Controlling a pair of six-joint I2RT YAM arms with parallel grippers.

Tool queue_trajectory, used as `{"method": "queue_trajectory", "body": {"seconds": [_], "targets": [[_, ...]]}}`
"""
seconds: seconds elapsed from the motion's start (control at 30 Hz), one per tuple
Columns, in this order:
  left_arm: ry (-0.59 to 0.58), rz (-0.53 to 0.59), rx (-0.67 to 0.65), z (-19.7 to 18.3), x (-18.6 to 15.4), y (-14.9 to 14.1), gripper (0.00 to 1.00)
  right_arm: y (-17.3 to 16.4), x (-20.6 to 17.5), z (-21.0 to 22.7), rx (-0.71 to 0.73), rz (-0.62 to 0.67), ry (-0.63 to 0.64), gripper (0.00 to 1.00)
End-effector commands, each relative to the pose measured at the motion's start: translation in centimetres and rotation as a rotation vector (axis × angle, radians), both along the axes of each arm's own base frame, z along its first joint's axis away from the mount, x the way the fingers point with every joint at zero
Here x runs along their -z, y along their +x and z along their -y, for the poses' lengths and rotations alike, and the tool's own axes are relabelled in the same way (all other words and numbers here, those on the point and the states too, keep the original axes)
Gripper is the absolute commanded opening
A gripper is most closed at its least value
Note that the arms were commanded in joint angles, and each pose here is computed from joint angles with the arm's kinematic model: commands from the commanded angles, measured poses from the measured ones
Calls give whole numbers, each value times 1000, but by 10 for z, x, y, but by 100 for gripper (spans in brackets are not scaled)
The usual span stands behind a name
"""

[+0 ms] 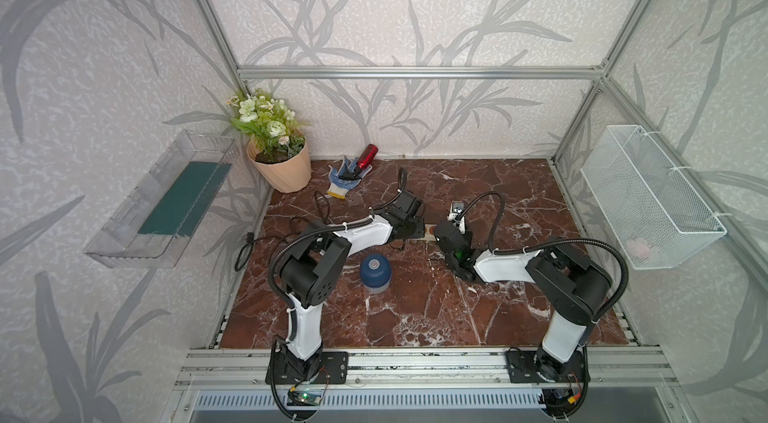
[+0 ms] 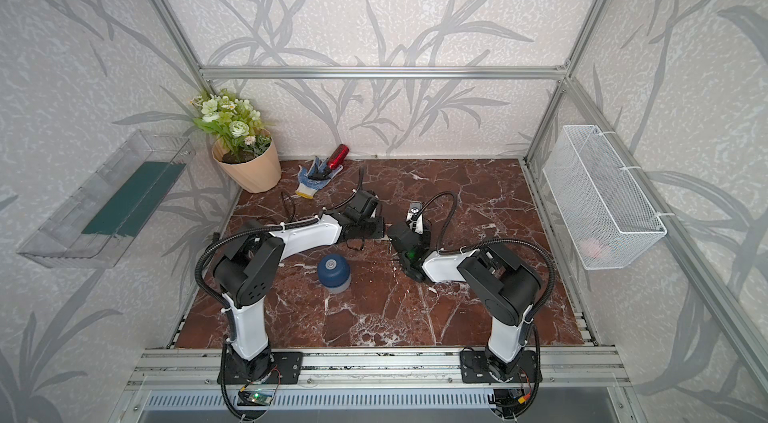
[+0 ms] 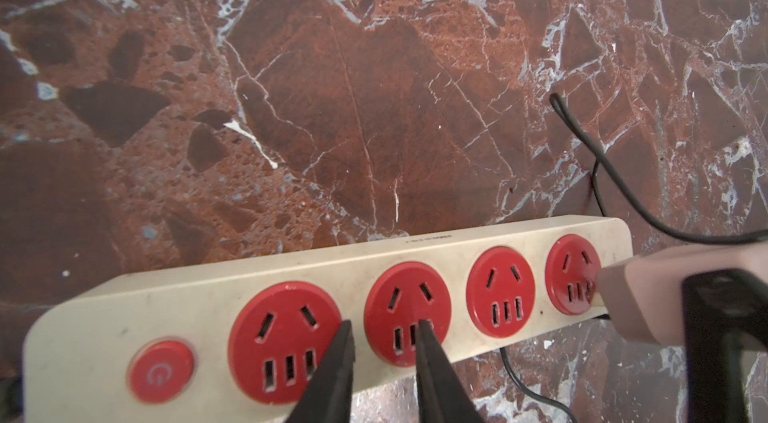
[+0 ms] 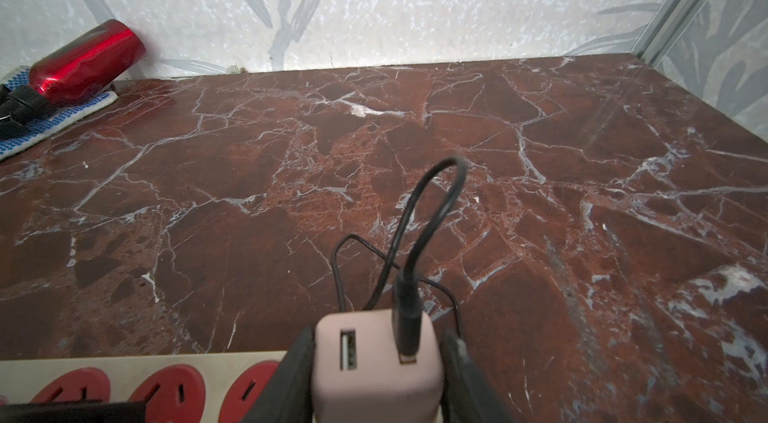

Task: Charge the cordless meat grinders
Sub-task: Insert the plug into the socket.

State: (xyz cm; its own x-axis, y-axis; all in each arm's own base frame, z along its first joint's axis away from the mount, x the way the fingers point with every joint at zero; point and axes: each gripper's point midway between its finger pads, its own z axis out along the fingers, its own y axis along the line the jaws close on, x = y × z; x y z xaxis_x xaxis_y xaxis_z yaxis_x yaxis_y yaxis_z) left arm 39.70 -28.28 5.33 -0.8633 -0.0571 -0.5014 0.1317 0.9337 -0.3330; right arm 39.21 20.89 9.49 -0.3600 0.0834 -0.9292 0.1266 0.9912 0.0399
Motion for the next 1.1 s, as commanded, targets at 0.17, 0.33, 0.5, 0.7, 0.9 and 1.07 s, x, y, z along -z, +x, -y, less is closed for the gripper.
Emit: {"method": "queue_trajectory", "body": {"seconds": [0.17, 0.33, 0.5, 0.7, 0.9, 1.07], "targets": [[58, -79, -35, -20, 19, -14, 28, 3, 4, -2, 13, -11, 54, 0], [54, -82, -35, -20, 19, -14, 28, 2, 9, 3, 25, -22, 59, 0], [55, -82, -37, -20, 18, -14, 28, 4, 13, 4, 29, -23, 74, 0], [57, -84, -39, -21, 19, -14, 28, 5, 18, 1, 26, -40, 72, 0], [54, -86, -36, -20, 20, -14, 28, 4, 22, 2, 34, -46, 79, 0], [51, -91, -35, -20, 22, -15, 28, 1, 22, 4, 40, -45, 53, 0]]}}
